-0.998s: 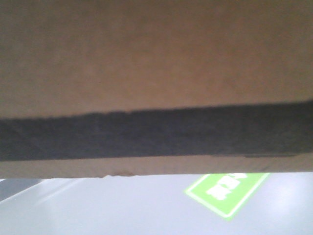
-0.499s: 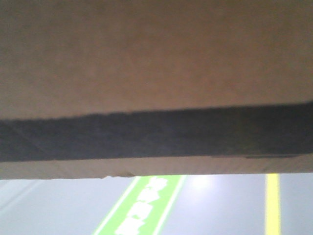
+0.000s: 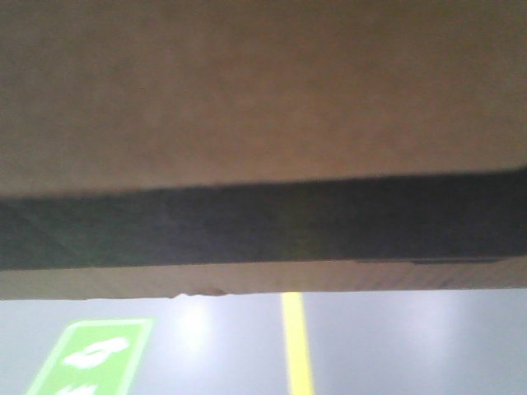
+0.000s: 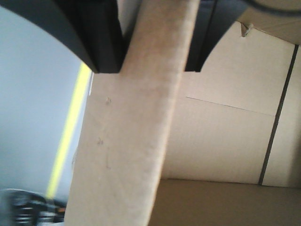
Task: Grab box from left shelf to table start
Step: 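Carry the box with both grippers while driving to the white table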
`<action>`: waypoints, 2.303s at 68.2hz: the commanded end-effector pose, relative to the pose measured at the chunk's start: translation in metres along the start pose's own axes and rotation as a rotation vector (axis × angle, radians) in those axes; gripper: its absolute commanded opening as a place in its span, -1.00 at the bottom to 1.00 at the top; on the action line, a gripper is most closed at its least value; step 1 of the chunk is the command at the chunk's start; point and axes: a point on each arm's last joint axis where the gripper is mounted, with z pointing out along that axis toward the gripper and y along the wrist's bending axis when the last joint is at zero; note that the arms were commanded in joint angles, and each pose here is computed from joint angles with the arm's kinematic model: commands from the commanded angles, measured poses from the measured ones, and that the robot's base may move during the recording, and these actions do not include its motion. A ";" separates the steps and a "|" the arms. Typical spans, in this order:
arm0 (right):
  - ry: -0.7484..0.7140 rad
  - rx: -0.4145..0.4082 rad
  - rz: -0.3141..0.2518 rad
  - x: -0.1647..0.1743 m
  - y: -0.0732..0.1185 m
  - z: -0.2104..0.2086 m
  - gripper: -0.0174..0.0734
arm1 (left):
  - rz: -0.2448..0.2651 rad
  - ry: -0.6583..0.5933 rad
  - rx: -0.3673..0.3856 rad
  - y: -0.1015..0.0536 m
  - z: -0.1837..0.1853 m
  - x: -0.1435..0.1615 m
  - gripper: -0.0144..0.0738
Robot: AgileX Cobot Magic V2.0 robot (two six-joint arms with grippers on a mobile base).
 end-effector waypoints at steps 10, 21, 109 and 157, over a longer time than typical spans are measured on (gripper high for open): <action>-0.130 -0.008 -0.006 -0.018 0.002 -0.002 -0.49 | -0.065 -0.203 0.168 -0.014 -0.012 -0.023 -0.90; -0.130 -0.008 -0.006 -0.018 0.002 -0.002 -0.49 | -0.065 -0.203 0.168 -0.014 -0.012 -0.023 -0.90; -0.130 -0.008 -0.006 -0.018 0.002 -0.002 -0.49 | -0.065 -0.203 0.168 -0.014 -0.012 -0.023 -0.90; -0.130 -0.008 -0.006 -0.018 0.002 -0.002 -0.49 | -0.065 -0.203 0.168 -0.014 -0.012 -0.023 -0.90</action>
